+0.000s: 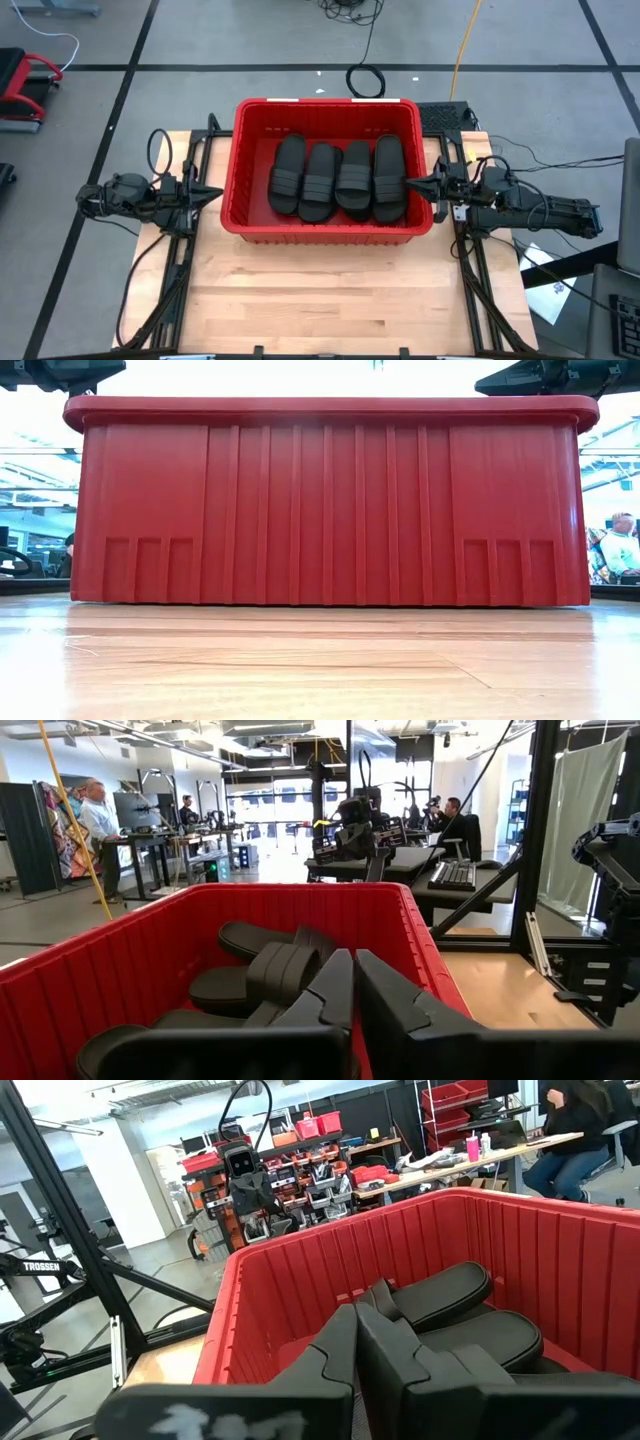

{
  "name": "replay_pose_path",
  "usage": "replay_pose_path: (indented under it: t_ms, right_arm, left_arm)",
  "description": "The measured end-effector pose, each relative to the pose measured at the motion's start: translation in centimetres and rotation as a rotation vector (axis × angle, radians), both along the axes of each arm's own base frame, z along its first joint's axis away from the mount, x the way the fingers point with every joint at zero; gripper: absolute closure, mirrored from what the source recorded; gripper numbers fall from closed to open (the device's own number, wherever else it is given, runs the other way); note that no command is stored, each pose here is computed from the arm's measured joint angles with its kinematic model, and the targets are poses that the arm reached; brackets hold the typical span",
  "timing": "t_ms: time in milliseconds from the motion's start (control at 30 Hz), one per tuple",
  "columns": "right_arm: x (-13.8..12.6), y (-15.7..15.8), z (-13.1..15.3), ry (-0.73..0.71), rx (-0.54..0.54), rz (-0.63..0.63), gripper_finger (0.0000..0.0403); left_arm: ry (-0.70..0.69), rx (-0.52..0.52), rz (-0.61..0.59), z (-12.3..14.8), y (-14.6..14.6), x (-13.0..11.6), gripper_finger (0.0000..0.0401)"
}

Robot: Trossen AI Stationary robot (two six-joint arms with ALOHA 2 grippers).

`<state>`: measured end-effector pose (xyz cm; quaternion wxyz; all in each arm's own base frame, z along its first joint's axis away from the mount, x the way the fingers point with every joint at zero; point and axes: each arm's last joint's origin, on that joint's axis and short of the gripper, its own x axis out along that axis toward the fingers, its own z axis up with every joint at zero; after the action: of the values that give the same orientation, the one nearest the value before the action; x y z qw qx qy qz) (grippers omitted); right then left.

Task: Pick and place slides into bin
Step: Return to Home Position

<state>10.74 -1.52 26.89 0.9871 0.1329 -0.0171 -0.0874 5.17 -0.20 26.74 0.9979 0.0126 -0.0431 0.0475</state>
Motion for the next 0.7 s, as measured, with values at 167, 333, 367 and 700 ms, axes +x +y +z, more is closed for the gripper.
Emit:
replay_pose_path:
  t_ms: [167, 333, 367, 700]
  right_arm:
    - [0.00, 0.00, 0.00, 0.000, 0.000, 0.000, 0.0403]
    - [0.00, 0.00, 0.00, 0.000, 0.000, 0.000, 0.0403]
    - [0.00, 0.00, 0.00, 0.000, 0.000, 0.000, 0.0403]
    - [0.00, 0.00, 0.00, 0.000, 0.000, 0.000, 0.0403]
  left_arm:
    - [0.000, 0.000, 0.000, 0.00, 0.00, 0.00, 0.0374]
    - [0.000, 0.000, 0.000, 0.00, 0.00, 0.00, 0.0377]
    - [0.000, 0.000, 0.000, 0.00, 0.00, 0.00, 0.0379]
    - [0.000, 0.000, 0.000, 0.00, 0.00, 0.00, 0.0395]
